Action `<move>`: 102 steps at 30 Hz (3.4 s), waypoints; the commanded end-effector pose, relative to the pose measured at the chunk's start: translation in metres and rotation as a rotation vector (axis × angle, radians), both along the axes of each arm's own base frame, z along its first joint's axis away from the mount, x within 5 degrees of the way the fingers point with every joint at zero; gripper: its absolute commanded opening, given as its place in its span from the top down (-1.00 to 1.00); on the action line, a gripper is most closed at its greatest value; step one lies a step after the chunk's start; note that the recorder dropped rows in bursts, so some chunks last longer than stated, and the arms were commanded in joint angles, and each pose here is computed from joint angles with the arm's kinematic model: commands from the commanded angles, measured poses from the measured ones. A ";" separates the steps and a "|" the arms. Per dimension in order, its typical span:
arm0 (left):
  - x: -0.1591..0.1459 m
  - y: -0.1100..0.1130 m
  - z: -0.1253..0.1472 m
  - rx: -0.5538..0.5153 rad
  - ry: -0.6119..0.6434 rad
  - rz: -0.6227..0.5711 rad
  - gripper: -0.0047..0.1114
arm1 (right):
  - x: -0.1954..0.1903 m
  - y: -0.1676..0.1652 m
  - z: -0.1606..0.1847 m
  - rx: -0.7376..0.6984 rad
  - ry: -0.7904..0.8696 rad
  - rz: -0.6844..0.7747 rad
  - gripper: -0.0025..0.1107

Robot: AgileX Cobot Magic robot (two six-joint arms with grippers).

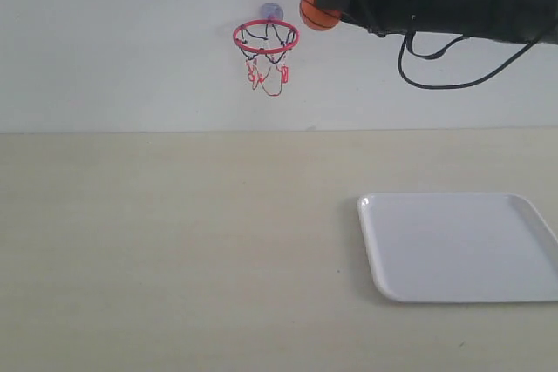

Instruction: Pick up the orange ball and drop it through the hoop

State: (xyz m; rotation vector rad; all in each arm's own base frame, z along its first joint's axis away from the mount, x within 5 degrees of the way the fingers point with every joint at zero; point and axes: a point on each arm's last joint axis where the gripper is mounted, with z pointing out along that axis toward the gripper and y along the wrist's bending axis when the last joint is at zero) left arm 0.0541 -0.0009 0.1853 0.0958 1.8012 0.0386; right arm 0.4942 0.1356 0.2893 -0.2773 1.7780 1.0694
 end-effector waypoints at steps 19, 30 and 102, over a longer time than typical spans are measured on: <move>0.000 0.000 0.000 0.003 -0.006 -0.001 0.85 | 0.039 0.064 -0.008 -0.039 -0.154 -0.130 0.96; 0.000 0.000 0.000 0.003 -0.006 -0.001 0.85 | 0.037 0.083 -0.011 -0.096 -0.160 -0.242 0.96; 0.000 0.000 0.000 0.003 -0.006 -0.001 0.85 | -0.280 -0.005 -0.156 -0.463 1.263 0.654 0.96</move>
